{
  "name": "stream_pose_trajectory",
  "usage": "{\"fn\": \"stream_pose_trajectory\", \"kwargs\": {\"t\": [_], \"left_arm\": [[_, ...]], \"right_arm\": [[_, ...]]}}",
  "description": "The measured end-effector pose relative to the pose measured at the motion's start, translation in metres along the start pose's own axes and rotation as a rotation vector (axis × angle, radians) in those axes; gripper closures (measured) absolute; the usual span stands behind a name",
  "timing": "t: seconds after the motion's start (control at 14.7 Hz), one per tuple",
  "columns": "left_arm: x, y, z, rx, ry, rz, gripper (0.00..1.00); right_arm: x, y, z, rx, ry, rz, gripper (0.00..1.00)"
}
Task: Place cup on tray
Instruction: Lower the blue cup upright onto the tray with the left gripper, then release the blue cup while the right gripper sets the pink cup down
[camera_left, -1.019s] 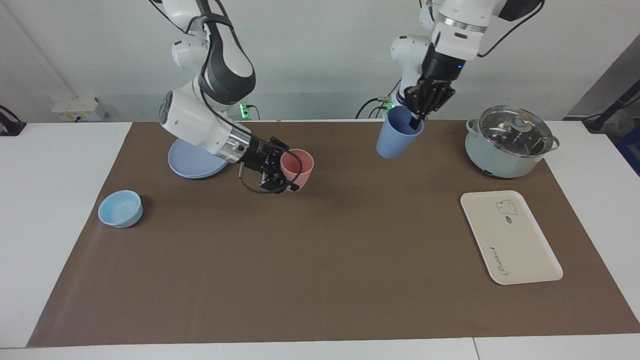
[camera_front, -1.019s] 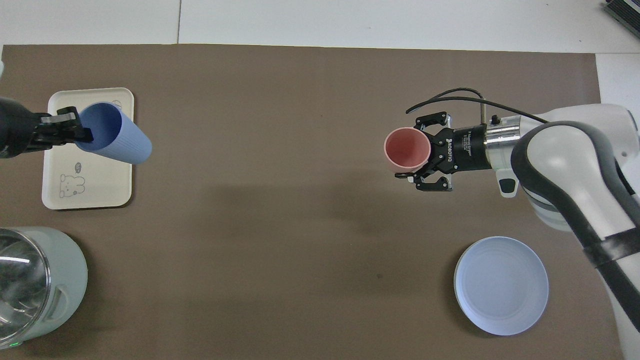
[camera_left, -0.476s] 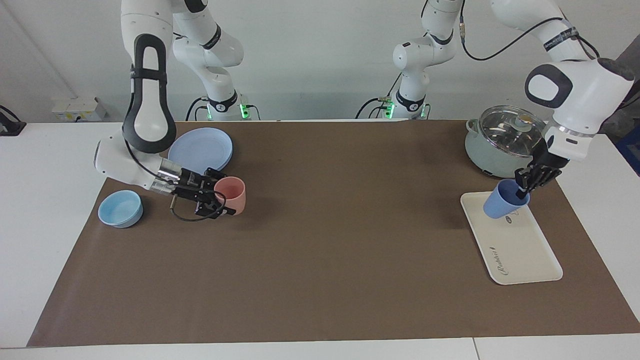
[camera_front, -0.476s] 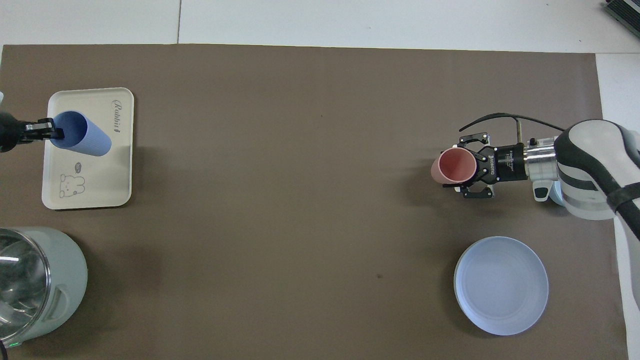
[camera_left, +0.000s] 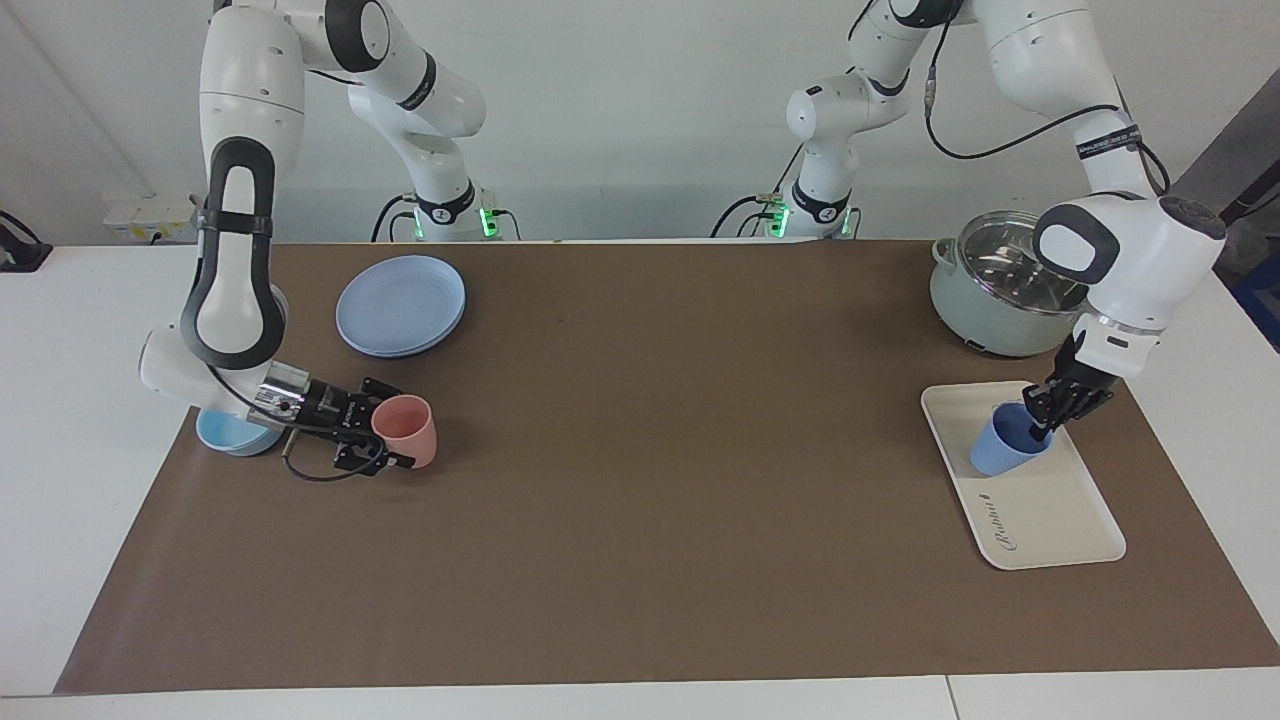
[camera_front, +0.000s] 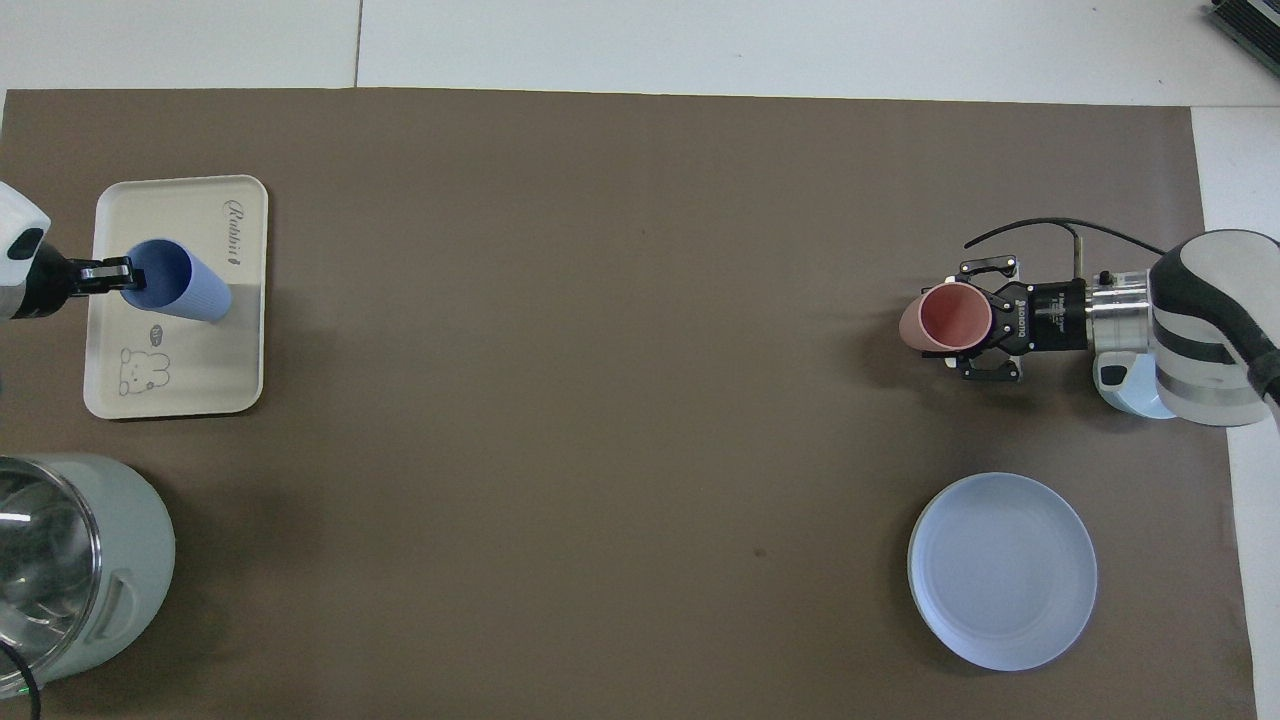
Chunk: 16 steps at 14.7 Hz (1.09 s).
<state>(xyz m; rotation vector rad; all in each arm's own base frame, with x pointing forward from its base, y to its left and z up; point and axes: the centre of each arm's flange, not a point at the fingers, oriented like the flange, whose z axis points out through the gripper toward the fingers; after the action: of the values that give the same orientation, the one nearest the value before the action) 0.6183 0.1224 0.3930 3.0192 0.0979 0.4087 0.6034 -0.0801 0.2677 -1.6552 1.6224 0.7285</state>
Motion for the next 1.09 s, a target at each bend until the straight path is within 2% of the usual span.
{"fn": "stream_pose_trajectory", "kwargs": {"t": [0.27,0.34,0.54,0.61,0.82,1.09], "left_arm": [[0.006,0.009,-0.011,-0.009,0.000,0.019,0.45],[0.008,0.013,-0.021,-0.016,-0.015,0.030,0.32],[0.013,0.033,-0.072,-0.015,-0.071,0.094,0.01],[0.012,0.045,-0.092,0.001,-0.091,0.129,0.00],[-0.008,0.092,-0.143,0.015,-0.164,0.221,0.00],[-0.040,0.147,-0.175,0.020,-0.264,0.275,0.00]], "right_arm": [[0.003,0.001,0.003,-0.008,0.000,0.004,0.23],[0.005,0.001,0.005,-0.010,0.000,0.007,0.23],[0.010,0.003,0.008,-0.017,0.008,0.010,0.23],[0.011,0.002,0.008,-0.013,0.020,0.009,0.23],[0.017,0.003,0.006,-0.010,0.061,0.005,0.02],[0.029,0.007,-0.007,-0.021,0.119,-0.001,0.00]]}}
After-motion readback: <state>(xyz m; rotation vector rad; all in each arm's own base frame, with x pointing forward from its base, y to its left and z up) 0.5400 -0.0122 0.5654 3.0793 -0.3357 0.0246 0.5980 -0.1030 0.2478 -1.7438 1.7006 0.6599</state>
